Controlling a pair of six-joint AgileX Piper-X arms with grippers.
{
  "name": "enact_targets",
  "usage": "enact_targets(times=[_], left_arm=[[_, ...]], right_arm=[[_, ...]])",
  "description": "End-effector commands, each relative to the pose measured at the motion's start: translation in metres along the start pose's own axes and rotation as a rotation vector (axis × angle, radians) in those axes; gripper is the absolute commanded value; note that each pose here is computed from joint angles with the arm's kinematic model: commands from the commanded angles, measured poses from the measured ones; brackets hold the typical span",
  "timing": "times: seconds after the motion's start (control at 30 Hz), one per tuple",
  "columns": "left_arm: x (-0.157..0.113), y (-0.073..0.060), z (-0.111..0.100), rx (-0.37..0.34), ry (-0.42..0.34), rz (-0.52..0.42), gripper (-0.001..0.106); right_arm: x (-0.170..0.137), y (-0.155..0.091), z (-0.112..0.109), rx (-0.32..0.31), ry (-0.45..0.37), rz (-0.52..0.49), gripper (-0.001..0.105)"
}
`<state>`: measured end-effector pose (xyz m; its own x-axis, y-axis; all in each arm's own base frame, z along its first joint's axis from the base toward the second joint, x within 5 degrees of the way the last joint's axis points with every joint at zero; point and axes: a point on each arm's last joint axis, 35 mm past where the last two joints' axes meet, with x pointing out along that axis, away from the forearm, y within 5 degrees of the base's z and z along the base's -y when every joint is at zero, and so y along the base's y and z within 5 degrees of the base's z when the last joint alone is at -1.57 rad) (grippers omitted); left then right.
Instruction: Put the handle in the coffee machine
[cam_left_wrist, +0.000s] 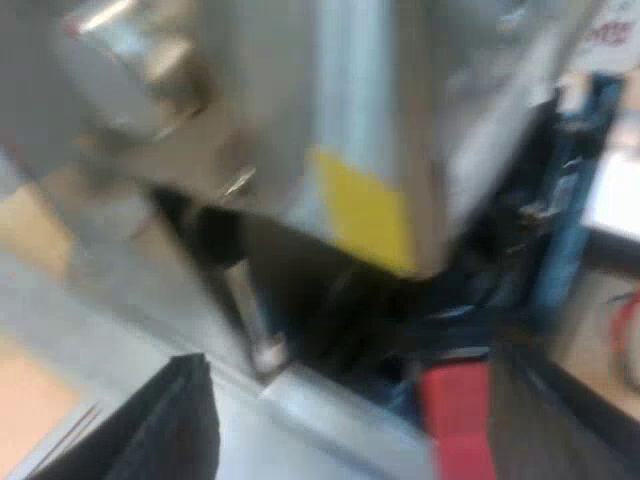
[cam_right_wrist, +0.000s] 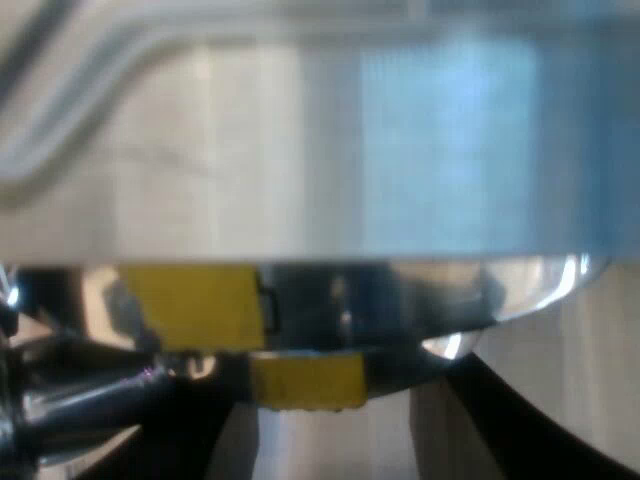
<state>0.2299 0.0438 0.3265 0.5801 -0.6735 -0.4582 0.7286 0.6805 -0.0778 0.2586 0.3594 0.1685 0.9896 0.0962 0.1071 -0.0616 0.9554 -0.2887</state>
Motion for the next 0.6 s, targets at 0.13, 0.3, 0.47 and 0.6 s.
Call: enact_targets(times=[0.13, 0.3, 0.47, 0.6], left_arm=[[0.008, 0.0, 0.005, 0.016, 0.104, 0.112, 0.049], [0.025, -0.003, 0.006, 0.045, 0.182, 0.137, 0.032], [0.038, 0.007, 0.005, -0.01, 0.213, 0.199, 0.011], [0.045, 0.014, -0.002, -0.03, 0.255, 0.213, 0.0]], right_arm=[[0.004, -0.017, 0.044, 0.177, -0.119, -0.06, 0.039], [0.004, -0.017, 0.044, 0.175, -0.117, -0.059, 0.039], [0.004, -0.017, 0.044, 0.175, -0.117, -0.059, 0.039], [0.004, -0.017, 0.044, 0.175, -0.117, -0.059, 0.039]])
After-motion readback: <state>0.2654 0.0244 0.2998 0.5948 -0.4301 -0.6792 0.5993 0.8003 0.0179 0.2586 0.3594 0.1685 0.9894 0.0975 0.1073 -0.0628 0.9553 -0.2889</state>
